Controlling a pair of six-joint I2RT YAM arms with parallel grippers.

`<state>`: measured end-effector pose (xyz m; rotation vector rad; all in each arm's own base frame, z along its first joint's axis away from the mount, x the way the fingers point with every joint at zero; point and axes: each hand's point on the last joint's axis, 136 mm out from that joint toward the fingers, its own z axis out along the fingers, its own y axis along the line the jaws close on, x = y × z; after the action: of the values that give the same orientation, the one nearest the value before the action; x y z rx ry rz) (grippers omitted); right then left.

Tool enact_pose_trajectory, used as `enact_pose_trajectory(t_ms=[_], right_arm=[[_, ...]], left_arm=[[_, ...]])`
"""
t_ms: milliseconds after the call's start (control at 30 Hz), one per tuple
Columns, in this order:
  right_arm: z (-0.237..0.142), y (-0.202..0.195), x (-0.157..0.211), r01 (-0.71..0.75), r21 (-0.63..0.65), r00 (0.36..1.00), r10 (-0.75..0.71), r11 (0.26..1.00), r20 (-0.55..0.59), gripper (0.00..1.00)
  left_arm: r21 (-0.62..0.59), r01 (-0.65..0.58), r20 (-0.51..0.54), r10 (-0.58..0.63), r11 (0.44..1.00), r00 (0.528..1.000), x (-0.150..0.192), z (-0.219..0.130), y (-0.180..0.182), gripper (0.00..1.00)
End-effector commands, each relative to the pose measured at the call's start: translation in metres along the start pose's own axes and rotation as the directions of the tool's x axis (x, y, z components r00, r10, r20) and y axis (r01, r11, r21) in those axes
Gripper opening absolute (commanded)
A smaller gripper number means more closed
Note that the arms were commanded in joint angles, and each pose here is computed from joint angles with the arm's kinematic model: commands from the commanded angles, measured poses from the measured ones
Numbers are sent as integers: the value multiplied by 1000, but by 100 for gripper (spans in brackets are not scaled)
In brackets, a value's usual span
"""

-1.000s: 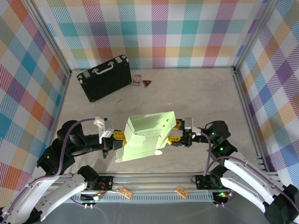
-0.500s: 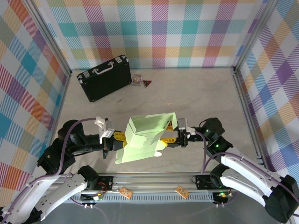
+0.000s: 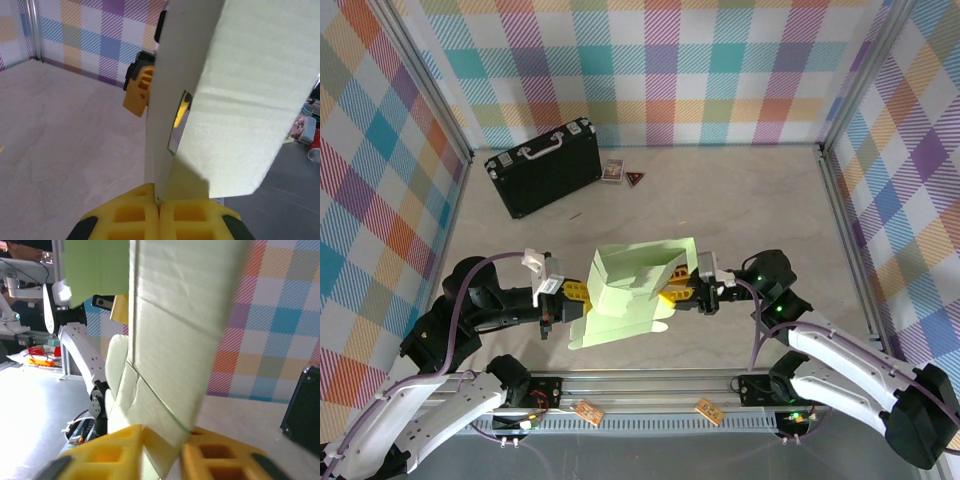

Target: Fold the paper box

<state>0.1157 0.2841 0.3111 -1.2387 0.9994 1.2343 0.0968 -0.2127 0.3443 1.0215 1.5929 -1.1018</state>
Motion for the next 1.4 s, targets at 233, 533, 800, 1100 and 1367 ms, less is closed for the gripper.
enact_pose_trajectory(t_ms=[233, 533, 800, 1100, 1367], right_arm=[[2, 11, -24, -34, -56, 998, 37, 998, 42, 0], [0, 1, -30, -40, 19, 998, 39, 999, 56, 0], [-1, -6, -28, -68, 60, 996, 65, 996, 61, 0], [-3, -18, -14, -106, 139, 994, 108, 985, -7, 0], [-17, -44, 28, -137, 302, 976, 181, 943, -122, 0]], left_arm=[[31, -34, 37, 33, 999, 999, -9, -4, -9, 0], [17, -30, 30, 29, 999, 999, -5, -3, -6, 0], [1, -26, 28, 26, 1000, 999, -3, -3, -3, 0], [-231, 56, -6, -59, 971, 998, 9, -1, 42, 23], [-461, 185, -92, -254, 868, 963, 47, -8, 83, 73]])
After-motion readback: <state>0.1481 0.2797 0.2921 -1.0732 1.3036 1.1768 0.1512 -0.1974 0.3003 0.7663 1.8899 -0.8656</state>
